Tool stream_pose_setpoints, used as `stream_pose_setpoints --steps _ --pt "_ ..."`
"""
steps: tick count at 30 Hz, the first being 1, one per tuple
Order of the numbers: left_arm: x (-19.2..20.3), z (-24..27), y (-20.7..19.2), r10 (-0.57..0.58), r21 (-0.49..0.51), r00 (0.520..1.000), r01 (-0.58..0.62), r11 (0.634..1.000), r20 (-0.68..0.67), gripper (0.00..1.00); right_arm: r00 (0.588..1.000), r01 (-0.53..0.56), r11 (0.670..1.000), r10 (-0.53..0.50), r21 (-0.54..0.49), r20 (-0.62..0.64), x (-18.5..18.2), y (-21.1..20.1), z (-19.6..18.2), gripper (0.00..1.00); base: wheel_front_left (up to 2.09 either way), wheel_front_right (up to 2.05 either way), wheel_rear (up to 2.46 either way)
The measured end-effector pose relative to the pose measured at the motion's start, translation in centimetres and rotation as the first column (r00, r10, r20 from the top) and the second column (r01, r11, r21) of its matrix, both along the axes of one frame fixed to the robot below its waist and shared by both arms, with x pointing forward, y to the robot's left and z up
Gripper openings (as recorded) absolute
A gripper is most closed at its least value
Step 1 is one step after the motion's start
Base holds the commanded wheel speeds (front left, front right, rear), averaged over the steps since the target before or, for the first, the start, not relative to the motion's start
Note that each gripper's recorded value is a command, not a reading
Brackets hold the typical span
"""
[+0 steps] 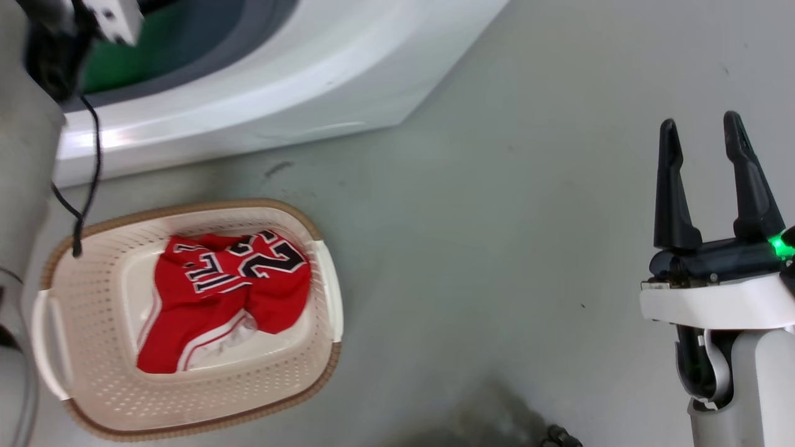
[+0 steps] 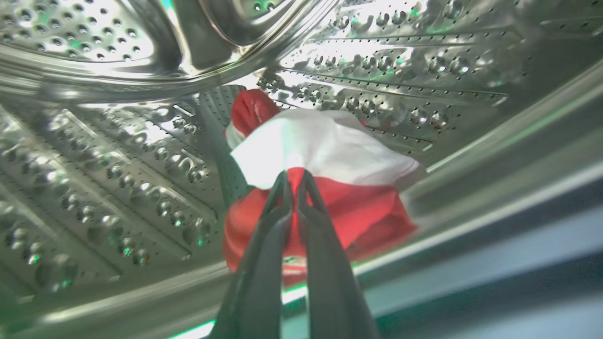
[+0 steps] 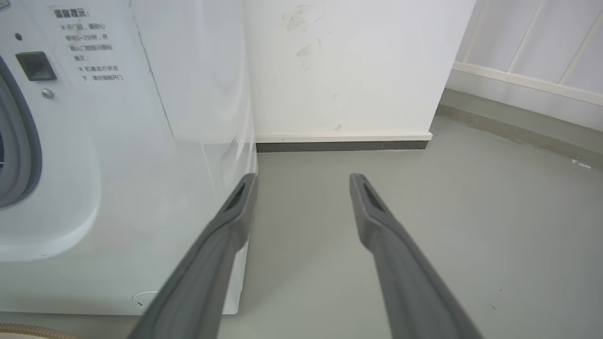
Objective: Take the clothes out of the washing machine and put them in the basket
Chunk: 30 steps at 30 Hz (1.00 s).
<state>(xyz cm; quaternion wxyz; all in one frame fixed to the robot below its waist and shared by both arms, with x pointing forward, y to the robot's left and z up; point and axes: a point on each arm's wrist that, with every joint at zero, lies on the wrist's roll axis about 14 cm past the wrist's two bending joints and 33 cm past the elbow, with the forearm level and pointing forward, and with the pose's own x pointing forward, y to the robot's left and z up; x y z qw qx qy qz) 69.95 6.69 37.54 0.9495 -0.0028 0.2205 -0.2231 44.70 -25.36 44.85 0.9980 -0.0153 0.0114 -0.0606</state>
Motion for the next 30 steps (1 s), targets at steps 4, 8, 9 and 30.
stream_pose_setpoints --steps 4,8,9,30 --pt "-3.0 1.0 0.5 -0.022 -0.011 0.999 0.022 1.000 0.026 0.00 0.999 -0.031 1.000 0.031 0.007 0.018 -0.1 1.2 0.7 1.00 0.00 0.00 0.00" --pt "-5.3 2.0 2.3 -0.012 -0.015 0.999 0.013 1.000 0.043 0.00 0.997 -0.068 0.997 0.067 0.019 0.040 0.0 2.6 1.4 1.00 0.00 0.00 0.00" --pt "-5.9 2.3 2.6 -0.012 -0.015 0.999 0.013 1.000 0.053 0.00 0.996 -0.078 0.997 0.077 0.024 0.047 0.1 3.0 1.6 1.00 0.00 0.00 0.00" --pt "-16.5 13.7 4.0 0.038 -0.114 0.925 0.006 0.994 0.378 0.00 0.975 -0.176 0.984 0.171 0.028 0.141 -3.9 6.7 6.2 1.00 0.00 0.00 0.00"
